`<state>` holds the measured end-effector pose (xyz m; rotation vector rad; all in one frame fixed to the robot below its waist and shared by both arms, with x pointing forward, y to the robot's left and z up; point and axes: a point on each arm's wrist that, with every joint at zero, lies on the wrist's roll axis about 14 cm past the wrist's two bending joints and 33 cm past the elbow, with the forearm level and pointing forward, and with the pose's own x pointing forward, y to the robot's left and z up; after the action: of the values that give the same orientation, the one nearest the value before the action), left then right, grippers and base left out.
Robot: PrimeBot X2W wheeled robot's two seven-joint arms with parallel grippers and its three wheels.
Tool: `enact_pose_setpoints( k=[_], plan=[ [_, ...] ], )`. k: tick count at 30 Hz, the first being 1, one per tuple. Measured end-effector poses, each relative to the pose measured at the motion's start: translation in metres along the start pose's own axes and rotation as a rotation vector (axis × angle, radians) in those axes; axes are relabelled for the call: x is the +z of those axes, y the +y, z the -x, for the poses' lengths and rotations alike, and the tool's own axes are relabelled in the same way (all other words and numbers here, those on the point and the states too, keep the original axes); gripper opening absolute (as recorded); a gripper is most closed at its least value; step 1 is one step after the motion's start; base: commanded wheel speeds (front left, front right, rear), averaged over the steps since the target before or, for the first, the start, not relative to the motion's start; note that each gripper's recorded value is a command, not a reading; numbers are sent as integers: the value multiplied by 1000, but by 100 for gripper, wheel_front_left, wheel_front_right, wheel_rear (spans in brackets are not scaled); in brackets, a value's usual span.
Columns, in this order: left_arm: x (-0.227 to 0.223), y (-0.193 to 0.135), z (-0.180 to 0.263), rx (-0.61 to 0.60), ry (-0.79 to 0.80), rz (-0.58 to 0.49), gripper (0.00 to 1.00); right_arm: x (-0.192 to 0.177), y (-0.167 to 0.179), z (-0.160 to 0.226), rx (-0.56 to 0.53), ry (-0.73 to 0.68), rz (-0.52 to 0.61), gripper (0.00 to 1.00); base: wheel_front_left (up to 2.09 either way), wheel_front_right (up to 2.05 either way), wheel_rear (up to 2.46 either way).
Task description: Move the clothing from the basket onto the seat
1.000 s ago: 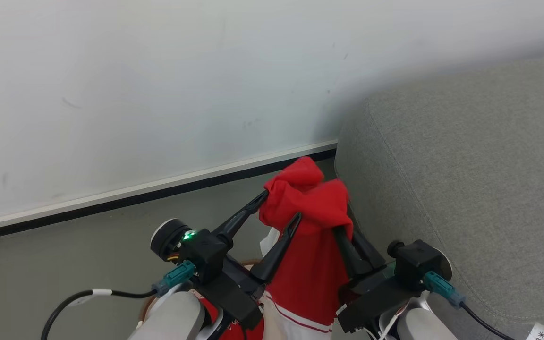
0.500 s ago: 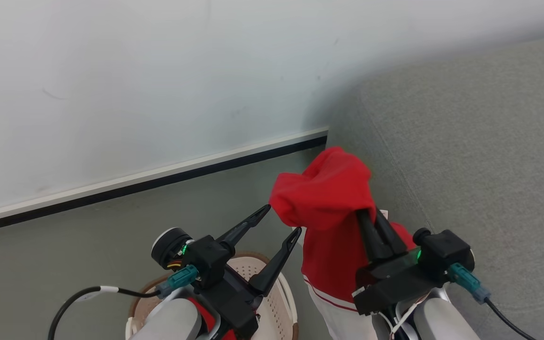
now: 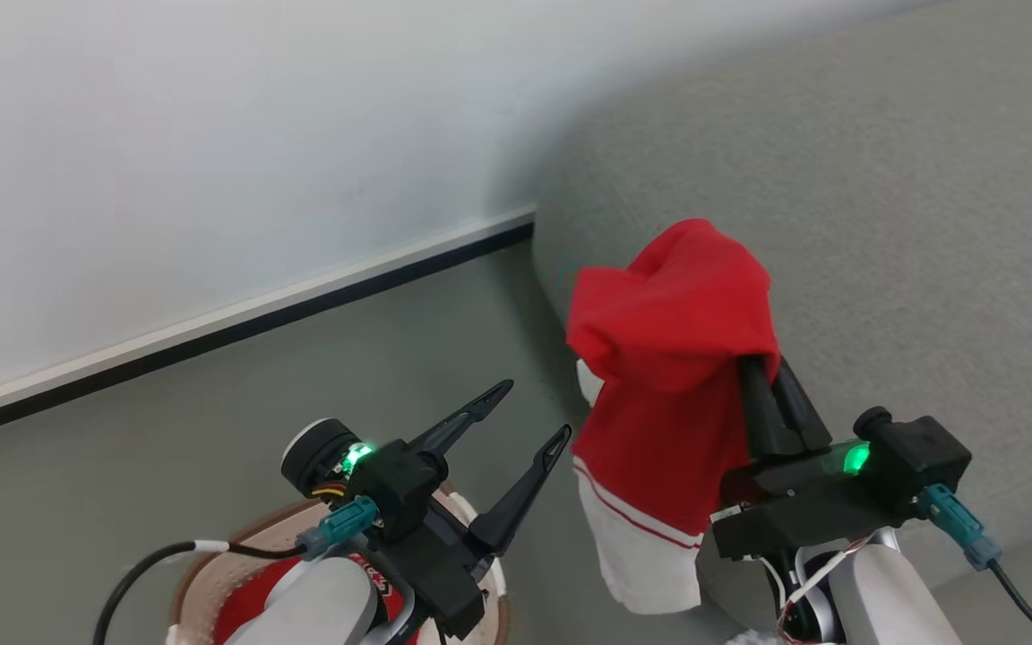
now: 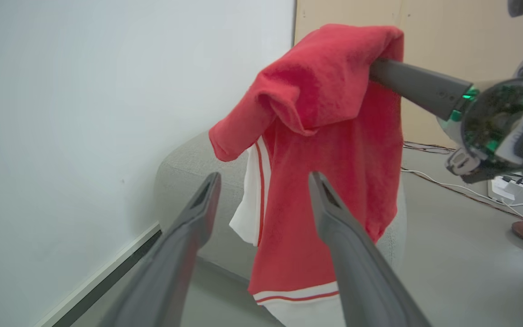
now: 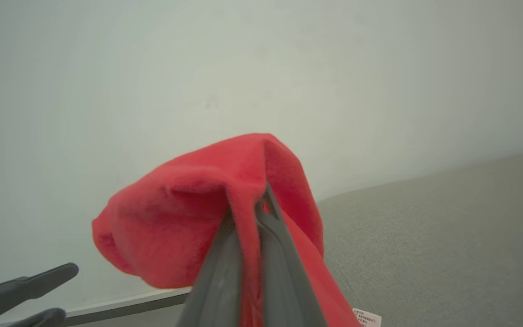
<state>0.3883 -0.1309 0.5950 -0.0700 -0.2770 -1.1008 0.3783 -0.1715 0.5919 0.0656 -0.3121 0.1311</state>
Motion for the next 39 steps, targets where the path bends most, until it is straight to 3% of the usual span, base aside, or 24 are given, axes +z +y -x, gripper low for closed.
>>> enact_pose_setpoints(
  k=[17, 26, 33, 39],
  plan=[
    [-26, -54, -41, -223, 3, 83, 100, 13, -67, 42, -240, 10, 85, 0, 0, 0, 0],
    [-41, -62, -49, -281, 21, 122, 100, 8, -80, 46, -286, 36, 111, 0, 0, 0, 0],
    [-53, -54, -50, -289, 35, 136, 100, 12, -87, 27, -277, 13, 122, 0, 0, 0, 0],
    [-67, -34, -54, -296, 45, 95, 100, 54, -110, -28, -267, -144, 166, 0, 0, 0, 0]
  ],
)
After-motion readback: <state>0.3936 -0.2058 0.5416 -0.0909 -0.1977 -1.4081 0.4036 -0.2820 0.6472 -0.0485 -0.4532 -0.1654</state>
